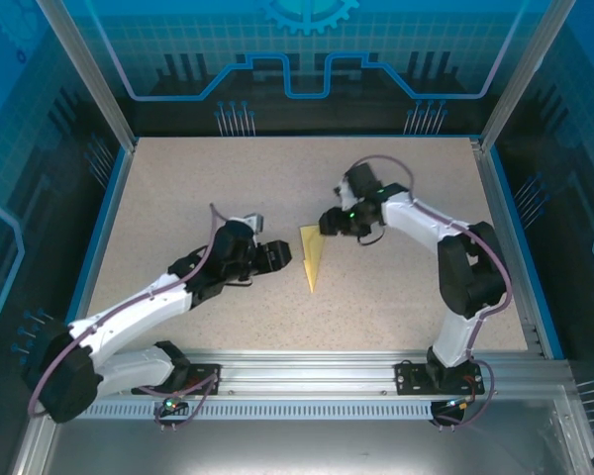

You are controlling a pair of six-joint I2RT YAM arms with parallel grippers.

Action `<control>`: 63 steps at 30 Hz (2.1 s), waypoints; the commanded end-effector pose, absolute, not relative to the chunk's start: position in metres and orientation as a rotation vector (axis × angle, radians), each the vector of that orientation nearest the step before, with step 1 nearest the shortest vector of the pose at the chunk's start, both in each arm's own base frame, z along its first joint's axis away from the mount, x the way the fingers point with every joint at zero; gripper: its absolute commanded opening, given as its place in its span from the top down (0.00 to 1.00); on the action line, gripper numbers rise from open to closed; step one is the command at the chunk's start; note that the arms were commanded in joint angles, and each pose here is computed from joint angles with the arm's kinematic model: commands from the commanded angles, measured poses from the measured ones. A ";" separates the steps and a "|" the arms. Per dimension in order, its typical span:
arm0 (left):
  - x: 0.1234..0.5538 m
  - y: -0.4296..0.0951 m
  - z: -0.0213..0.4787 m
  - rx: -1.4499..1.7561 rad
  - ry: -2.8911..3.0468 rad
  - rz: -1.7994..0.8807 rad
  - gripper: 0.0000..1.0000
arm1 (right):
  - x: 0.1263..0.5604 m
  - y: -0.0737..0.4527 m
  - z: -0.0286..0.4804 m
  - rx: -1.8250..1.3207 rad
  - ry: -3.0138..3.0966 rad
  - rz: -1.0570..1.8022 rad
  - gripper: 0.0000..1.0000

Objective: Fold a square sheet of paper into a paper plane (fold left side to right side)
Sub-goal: Move the paper plane to the center of the table.

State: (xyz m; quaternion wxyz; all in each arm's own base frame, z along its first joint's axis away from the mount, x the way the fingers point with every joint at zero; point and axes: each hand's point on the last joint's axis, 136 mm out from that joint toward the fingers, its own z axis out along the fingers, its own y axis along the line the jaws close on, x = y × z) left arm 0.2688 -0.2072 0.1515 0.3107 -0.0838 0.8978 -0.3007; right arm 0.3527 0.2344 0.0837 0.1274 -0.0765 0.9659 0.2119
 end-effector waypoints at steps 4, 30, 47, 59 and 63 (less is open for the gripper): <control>0.256 -0.148 0.119 -0.461 2.359 -0.537 0.32 | 0.332 0.257 0.061 -0.306 2.872 0.380 0.37; 0.252 -0.139 0.119 -0.486 2.356 -0.504 0.30 | 0.338 0.231 0.068 -0.092 2.749 0.974 1.00; 0.254 -0.142 0.119 -0.464 2.370 -0.496 0.28 | 0.320 0.180 0.100 -0.326 2.798 0.156 0.51; 0.253 -0.141 0.117 -0.467 2.374 -0.488 0.27 | 0.310 0.196 0.086 -0.350 2.810 0.086 0.35; 0.254 -0.142 0.116 -0.468 2.379 -0.492 0.27 | 0.307 0.192 0.078 -0.283 2.847 0.235 0.36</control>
